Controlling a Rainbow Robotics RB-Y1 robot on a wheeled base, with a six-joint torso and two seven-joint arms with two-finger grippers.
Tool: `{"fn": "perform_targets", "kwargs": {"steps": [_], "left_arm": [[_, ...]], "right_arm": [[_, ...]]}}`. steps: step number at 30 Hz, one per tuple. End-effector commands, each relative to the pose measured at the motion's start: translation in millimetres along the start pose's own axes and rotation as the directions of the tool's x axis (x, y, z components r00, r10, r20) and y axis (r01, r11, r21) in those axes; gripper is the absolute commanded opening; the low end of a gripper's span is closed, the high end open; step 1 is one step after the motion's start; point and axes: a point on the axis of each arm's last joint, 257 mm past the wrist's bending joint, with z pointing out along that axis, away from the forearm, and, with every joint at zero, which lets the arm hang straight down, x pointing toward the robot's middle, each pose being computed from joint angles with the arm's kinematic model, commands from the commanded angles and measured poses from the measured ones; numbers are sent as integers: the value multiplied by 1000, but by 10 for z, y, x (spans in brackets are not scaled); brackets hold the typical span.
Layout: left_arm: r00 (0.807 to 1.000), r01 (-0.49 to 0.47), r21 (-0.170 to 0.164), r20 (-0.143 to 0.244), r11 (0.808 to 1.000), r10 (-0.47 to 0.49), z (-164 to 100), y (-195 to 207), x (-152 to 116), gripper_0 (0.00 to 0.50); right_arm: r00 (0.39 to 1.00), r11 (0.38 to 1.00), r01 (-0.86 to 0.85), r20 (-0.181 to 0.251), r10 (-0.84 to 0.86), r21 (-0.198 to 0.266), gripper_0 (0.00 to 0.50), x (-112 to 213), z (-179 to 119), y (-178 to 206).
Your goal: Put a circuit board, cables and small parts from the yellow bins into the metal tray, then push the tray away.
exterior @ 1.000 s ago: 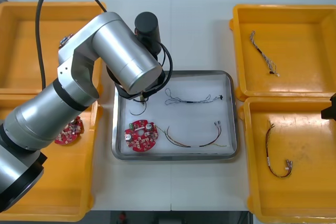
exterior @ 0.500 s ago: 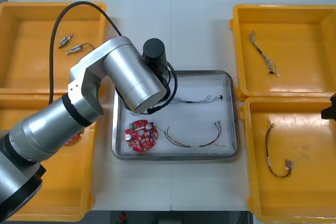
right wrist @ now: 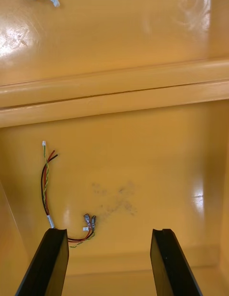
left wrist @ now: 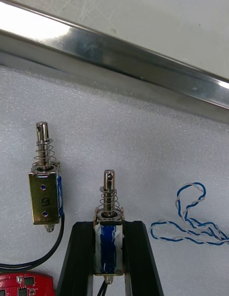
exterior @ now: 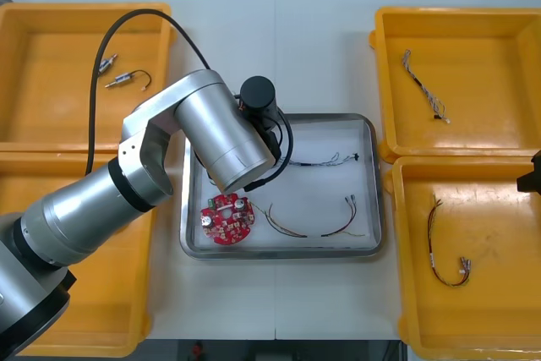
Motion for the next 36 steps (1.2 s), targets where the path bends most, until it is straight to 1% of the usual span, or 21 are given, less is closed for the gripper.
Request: {"fn": "perform_targets", "kwargs": {"steps": [1, 3, 4, 5, 7, 9, 12, 14, 16, 18, 21, 26, 28, 30, 31, 34, 36], "left_arm": [[999, 44, 37, -2, 998, -44, -26, -179, 116, 240], [999, 46, 39, -1, 998, -46, -30, -192, 113, 303], [999, 45, 40, 2, 998, -45, -29, -194, 110, 353], [999, 45, 37, 7, 998, -45, -29, -187, 99, 379], [999, 45, 37, 8, 998, -45, -29, -187, 95, 403], [999, 44, 40, 12, 998, -45, -33, -193, 87, 416], [999, 38, 43, 23, 998, -39, -52, -205, 63, 444], [998, 33, 42, 47, 999, -35, -102, -207, 8, 477], [998, 24, 40, 63, 999, -27, -178, -214, -27, 500], [997, 21, 36, 70, 999, -23, -269, -212, -62, 500], [996, 10, 33, 91, 999, -13, -512, -206, -158, 500], [993, -13, 63, 122, 998, 6, -856, -218, -285, 500], [991, -40, 66, 132, 997, 31, -964, -198, -335, 500], [986, -88, 55, 149, 995, 79, -1118, -128, -435, 500], [985, -96, 53, 151, 994, 87, -1157, -104, -465, 500], [979, -140, 61, 159, 988, 128, -1323, -8, -621, 500], [975, -164, 67, 163, 984, 152, -1426, 101, -788, 500]], "right_arm": [[998, 998, 64, 28, -64, 15, 500, -56, -90, -62], [998, 998, 64, 28, -64, 15, 500, -56, -90, -62], [998, 998, 64, 28, -64, 15, 500, -56, -90, -62], [998, 998, 64, 28, -64, 15, 500, -56, -90, -62], [998, 998, 64, 28, -64, 15, 500, -56, -90, -62], [998, 998, 64, 28, -64, 15, 500, -56, -90, -62], [998, 998, 64, 28, -64, 15, 500, -56, -90, -62], [998, 998, 64, 28, -64, 15, 500, -56, -90, -62], [998, 998, 64, 28, -64, 15, 500, -56, -90, -62], [998, 998, 64, 28, -64, 15, 500, -56, -90, -62], [998, 998, 64, 28, -64, 15, 500, -56, -90, -62], [998, 998, 64, 28, -64, 15, 500, -56, -90, -62], [998, 998, 64, 28, -64, 15, 500, -56, -90, -62], [998, 998, 64, 28, -64, 15, 500, -56, -90, -62], [998, 998, 64, 28, -64, 15, 500, -56, -90, -62], [998, 998, 64, 28, -64, 15, 500, -56, -90, -62], [998, 998, 64, 28, -64, 15, 500, -56, -90, -62]]}}
